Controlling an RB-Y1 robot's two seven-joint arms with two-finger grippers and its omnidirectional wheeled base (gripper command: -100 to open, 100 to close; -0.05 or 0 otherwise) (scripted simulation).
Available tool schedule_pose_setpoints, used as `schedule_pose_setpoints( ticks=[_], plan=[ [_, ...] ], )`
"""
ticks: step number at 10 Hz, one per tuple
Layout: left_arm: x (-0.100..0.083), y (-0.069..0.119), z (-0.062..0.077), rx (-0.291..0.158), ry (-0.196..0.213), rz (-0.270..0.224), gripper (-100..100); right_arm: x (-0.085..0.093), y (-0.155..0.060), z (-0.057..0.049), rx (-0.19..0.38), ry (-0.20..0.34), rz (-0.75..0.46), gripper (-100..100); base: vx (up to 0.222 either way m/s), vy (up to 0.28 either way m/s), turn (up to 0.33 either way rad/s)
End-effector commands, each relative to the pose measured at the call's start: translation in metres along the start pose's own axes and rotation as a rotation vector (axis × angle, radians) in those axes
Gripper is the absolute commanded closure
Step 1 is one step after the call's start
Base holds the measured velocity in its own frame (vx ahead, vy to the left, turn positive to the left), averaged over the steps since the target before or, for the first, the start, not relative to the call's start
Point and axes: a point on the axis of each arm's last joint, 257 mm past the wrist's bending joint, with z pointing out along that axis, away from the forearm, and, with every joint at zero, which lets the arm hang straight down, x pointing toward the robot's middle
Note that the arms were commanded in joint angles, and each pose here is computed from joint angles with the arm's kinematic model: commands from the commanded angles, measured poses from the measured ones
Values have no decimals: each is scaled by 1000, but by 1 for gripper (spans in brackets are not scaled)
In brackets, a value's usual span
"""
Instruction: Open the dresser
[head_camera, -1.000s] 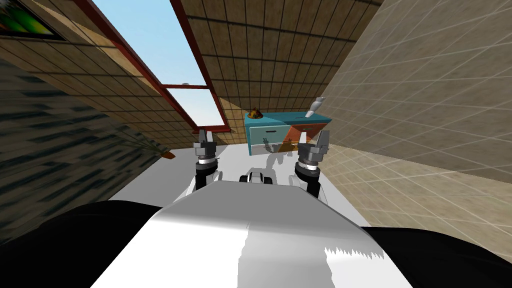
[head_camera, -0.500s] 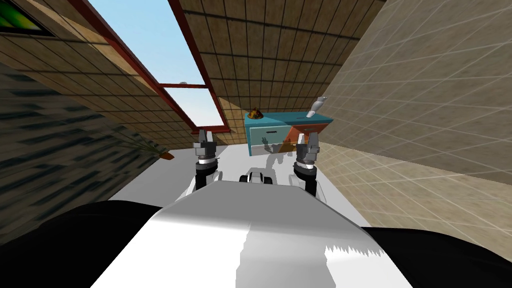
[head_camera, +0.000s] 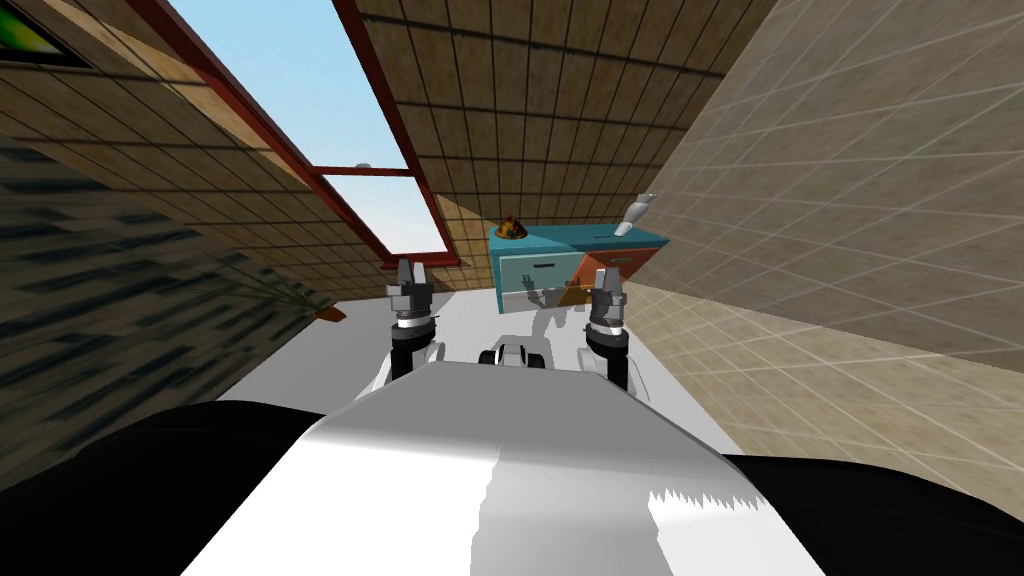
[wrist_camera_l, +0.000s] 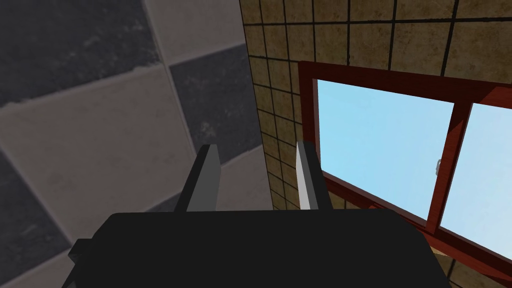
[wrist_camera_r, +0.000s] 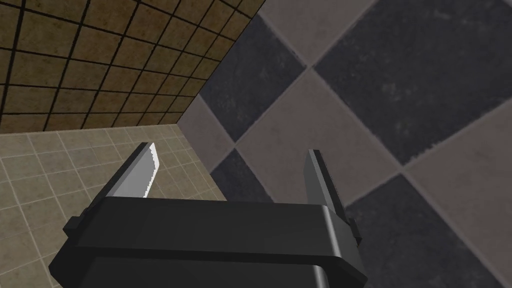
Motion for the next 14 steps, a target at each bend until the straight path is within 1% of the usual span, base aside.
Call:
schedule_pose_setpoints(
  ticks=[1,2,4,5,6,7,9,10,12,13,14],
  plan=[
    [0,0,0,0,0,0,0,5,-8,-2,7,17,-94,-100,45,18,-5],
    [0,0,0,0,0,0,0,9,-16,-3,12,32,-137,-100,58,22,-8],
    [0,0,0,0,0,0,0,9,-16,-3,11,32,-178,-100,44,14,-2],
    [0,0,0,0,0,0,0,14,-24,-5,16,47,-232,-100,42,17,-11],
    [0,0,0,0,0,0,0,14,-24,-5,15,48,-257,-100,48,16,-6],
    [0,0,0,0,0,0,0,18,-32,-7,20,64,-301,-100,68,20,-10],
    [0,0,0,0,0,0,0,18,-32,-7,19,64,-346,-100,41,17,-2],
    [0,0,0,0,0,0,0,22,-41,-9,23,81,-397,-100,46,15,-12],
    [0,0,0,0,0,0,0,22,-41,-9,22,82,-434,-100,37,13,-2],
    [0,0,0,0,0,0,0,27,-50,-12,26,100,-487,-100,46,11,-11],
    [0,0,0,0,0,0,0,27,-50,-12,25,101,-513,-100,49,16,-6]
  ],
)
